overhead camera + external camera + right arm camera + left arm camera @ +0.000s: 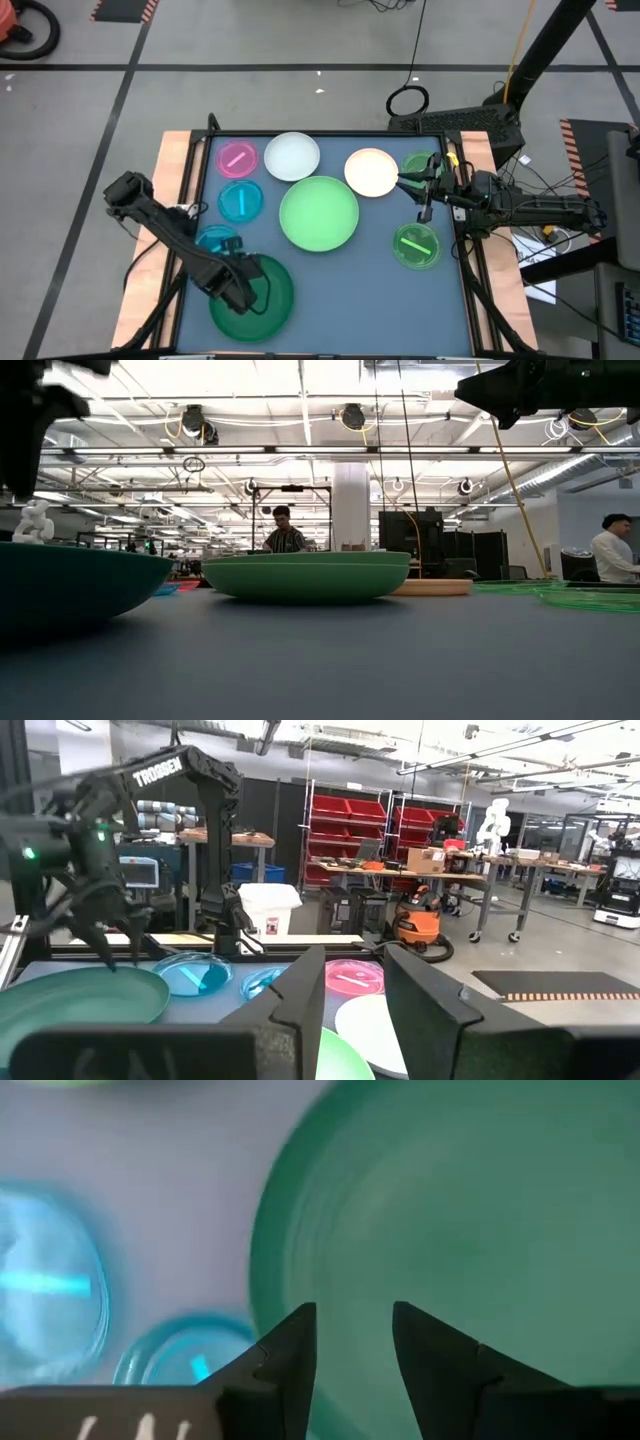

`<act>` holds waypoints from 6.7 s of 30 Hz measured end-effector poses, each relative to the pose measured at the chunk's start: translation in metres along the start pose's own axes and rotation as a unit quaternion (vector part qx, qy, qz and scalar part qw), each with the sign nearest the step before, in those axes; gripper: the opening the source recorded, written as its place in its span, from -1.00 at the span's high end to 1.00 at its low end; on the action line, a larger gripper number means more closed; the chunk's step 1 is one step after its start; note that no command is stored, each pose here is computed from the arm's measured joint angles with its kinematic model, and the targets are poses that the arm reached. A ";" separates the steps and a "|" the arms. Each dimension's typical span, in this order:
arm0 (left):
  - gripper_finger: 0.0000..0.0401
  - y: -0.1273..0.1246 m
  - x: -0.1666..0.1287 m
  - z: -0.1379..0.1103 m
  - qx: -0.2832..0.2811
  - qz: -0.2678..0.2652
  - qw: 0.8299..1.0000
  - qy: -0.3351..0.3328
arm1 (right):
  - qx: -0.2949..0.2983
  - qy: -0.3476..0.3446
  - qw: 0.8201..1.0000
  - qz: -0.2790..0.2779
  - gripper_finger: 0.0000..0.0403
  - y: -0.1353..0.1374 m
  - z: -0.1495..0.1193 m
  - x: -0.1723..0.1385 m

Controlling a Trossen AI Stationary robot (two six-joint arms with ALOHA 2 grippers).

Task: Stack plastic plates
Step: Stack the green plate on top of the light green plate, then stack the gray plate on top of the green plate

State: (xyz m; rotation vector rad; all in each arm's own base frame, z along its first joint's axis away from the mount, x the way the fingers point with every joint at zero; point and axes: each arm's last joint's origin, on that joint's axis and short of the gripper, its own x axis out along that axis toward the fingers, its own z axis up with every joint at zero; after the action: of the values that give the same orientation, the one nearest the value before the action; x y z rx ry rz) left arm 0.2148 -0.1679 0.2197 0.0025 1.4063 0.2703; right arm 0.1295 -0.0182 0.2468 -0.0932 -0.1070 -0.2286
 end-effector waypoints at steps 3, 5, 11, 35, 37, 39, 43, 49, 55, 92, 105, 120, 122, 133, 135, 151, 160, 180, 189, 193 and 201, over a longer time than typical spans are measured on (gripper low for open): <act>0.30 0.005 0.010 -0.010 0.004 0.018 1.000 0.014 | 0.000 -0.001 1.000 0.000 0.51 0.000 0.000 0.000; 0.30 0.007 0.014 -0.012 0.011 0.024 0.999 0.019 | 0.000 -0.003 1.000 0.000 0.51 0.000 0.001 0.000; 0.30 0.016 0.032 -0.011 0.011 0.030 0.999 0.025 | 0.000 -0.004 1.000 0.000 0.51 0.000 0.001 0.000; 0.30 0.037 0.056 0.008 0.020 0.040 0.999 -0.007 | -0.002 -0.003 1.000 0.000 0.51 0.000 0.000 0.000; 0.30 0.038 0.057 0.010 0.018 0.037 0.999 -0.011 | -0.002 -0.003 1.000 0.000 0.51 0.000 0.000 0.000; 0.30 0.040 0.058 0.012 0.018 0.036 0.999 -0.012 | -0.001 -0.003 1.000 0.000 0.51 0.000 0.000 0.000; 0.30 0.045 0.059 0.017 0.018 0.034 0.999 -0.014 | 0.001 -0.003 1.000 0.000 0.51 0.000 0.000 0.000; 0.30 0.047 0.065 0.024 0.038 -0.010 0.999 -0.013 | 0.001 -0.002 1.000 0.000 0.51 0.000 0.000 0.000; 0.30 0.053 0.075 0.022 0.028 -0.038 0.999 0.007 | 0.000 -0.002 1.000 0.000 0.51 0.000 0.000 0.000; 0.95 0.048 0.004 0.070 0.042 -0.088 0.992 -0.085 | -0.002 -0.001 1.000 0.000 0.51 0.000 0.000 0.000; 0.95 0.098 -0.073 0.124 0.079 -0.080 0.975 -0.194 | -0.002 0.001 1.000 0.000 0.51 0.000 0.000 0.000; 0.95 0.238 -0.057 0.154 -0.142 -0.008 0.969 -0.202 | -0.007 0.002 1.000 0.000 0.51 0.000 0.000 0.000; 0.95 0.253 -0.052 0.155 -0.177 -0.001 0.963 -0.202 | -0.011 0.005 1.000 0.001 0.51 0.000 -0.001 0.000; 0.95 0.277 -0.004 0.171 -0.207 -0.015 0.968 -0.140 | -0.015 0.016 1.000 -0.010 0.51 0.000 -0.003 0.000; 0.95 0.274 0.007 0.176 -0.199 -0.017 0.972 -0.124 | -0.016 0.023 0.999 -0.021 0.51 -0.001 -0.004 0.000; 0.81 0.269 0.043 0.186 -0.168 -0.016 0.983 -0.077 | -0.020 0.035 0.999 -0.036 0.51 -0.002 -0.006 0.000; 0.80 0.269 0.043 0.187 -0.169 -0.010 0.982 -0.081 | -0.020 0.035 0.999 -0.036 0.51 -0.002 -0.006 0.000; 0.79 0.247 0.000 0.187 0.022 0.060 0.982 -0.178 | 0.074 0.055 0.994 -0.065 0.51 -0.002 -0.012 0.004; 0.79 0.249 0.015 0.148 -0.003 0.029 0.976 -0.217 | 0.099 0.052 0.988 -0.104 0.51 -0.002 -0.013 0.021; 0.79 0.245 0.011 0.124 -0.028 0.026 0.965 -0.261 | 0.093 0.061 0.988 -0.108 0.51 -0.002 -0.006 0.035; 0.79 0.235 -0.015 0.071 -0.060 0.026 0.928 -0.367 | 0.075 0.094 0.980 -0.160 0.51 -0.013 0.009 0.078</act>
State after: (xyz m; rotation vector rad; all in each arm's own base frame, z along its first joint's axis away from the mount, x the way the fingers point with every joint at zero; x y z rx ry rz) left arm 0.2379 0.0678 0.2846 0.0377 0.6411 0.3528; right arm 0.2015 -0.0467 0.2661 0.0975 0.0505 -0.5479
